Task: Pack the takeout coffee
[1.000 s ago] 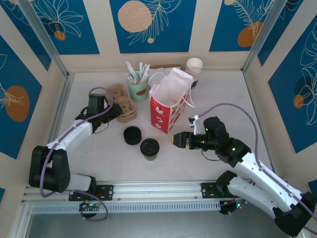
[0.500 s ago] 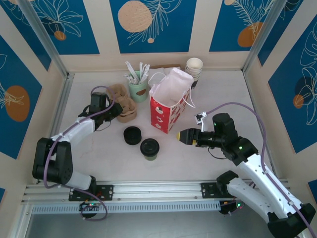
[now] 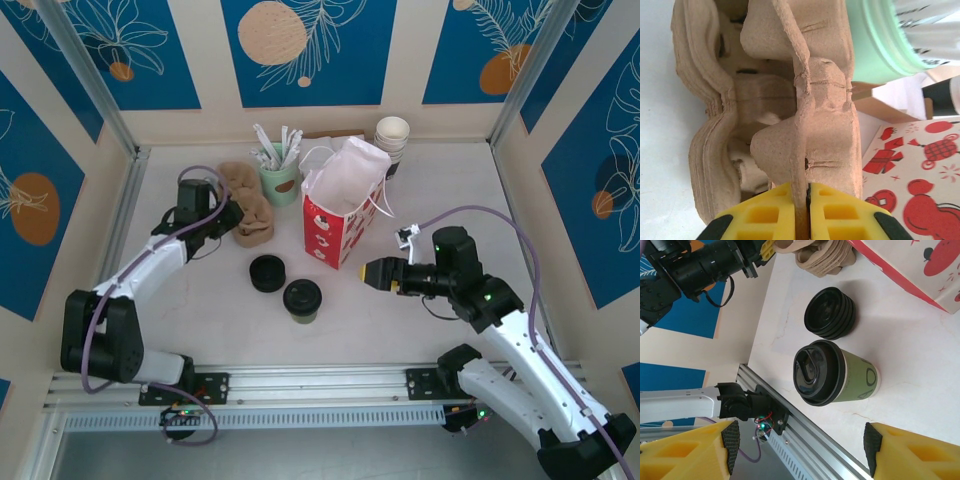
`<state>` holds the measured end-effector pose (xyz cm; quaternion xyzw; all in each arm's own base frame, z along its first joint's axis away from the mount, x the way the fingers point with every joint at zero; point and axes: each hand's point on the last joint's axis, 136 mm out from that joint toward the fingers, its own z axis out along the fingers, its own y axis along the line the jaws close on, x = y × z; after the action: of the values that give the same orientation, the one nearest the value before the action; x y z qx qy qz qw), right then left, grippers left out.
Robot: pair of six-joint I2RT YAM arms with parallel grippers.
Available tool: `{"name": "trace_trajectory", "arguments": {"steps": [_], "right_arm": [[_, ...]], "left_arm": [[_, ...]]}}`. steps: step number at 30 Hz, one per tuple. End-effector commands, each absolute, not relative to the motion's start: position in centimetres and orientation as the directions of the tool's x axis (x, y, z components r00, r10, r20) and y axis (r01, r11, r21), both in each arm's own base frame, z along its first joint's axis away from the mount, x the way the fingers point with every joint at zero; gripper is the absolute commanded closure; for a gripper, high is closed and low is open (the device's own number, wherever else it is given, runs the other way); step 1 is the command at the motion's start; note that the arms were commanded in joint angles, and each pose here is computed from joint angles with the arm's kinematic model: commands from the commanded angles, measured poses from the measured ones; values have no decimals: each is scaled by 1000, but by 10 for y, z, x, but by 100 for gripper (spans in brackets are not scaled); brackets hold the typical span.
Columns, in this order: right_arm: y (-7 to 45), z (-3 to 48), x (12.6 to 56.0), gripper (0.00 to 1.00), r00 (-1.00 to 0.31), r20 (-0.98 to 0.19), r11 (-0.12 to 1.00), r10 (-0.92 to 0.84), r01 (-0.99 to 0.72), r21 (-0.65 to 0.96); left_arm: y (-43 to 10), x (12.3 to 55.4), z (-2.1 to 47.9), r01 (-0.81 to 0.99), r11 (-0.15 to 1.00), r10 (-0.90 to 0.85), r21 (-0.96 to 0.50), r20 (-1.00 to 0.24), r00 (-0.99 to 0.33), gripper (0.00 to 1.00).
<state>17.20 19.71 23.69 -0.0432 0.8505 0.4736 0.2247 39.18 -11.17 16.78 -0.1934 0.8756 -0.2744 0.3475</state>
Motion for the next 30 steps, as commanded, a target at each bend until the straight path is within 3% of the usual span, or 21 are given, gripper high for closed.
{"name": "trace_trajectory", "arguments": {"steps": [1,10,18,30], "right_arm": [[198,259,168,31,-875,-469,516,124,-347,783],[201,297,176,33,-806,-572,473,154,-448,759],[218,343,191,33,-727,-660,361,190,-573,735],[285,399,211,35,-671,-735,192,103,-711,676]], "left_arm": [[-101,390,211,-113,786,-531,-607,-571,-625,89],[-67,339,272,-133,838,-512,-529,-678,-528,90],[-89,291,341,97,794,-489,-600,-725,-486,90],[-166,239,419,557,504,-393,-660,-750,-532,88]]}}
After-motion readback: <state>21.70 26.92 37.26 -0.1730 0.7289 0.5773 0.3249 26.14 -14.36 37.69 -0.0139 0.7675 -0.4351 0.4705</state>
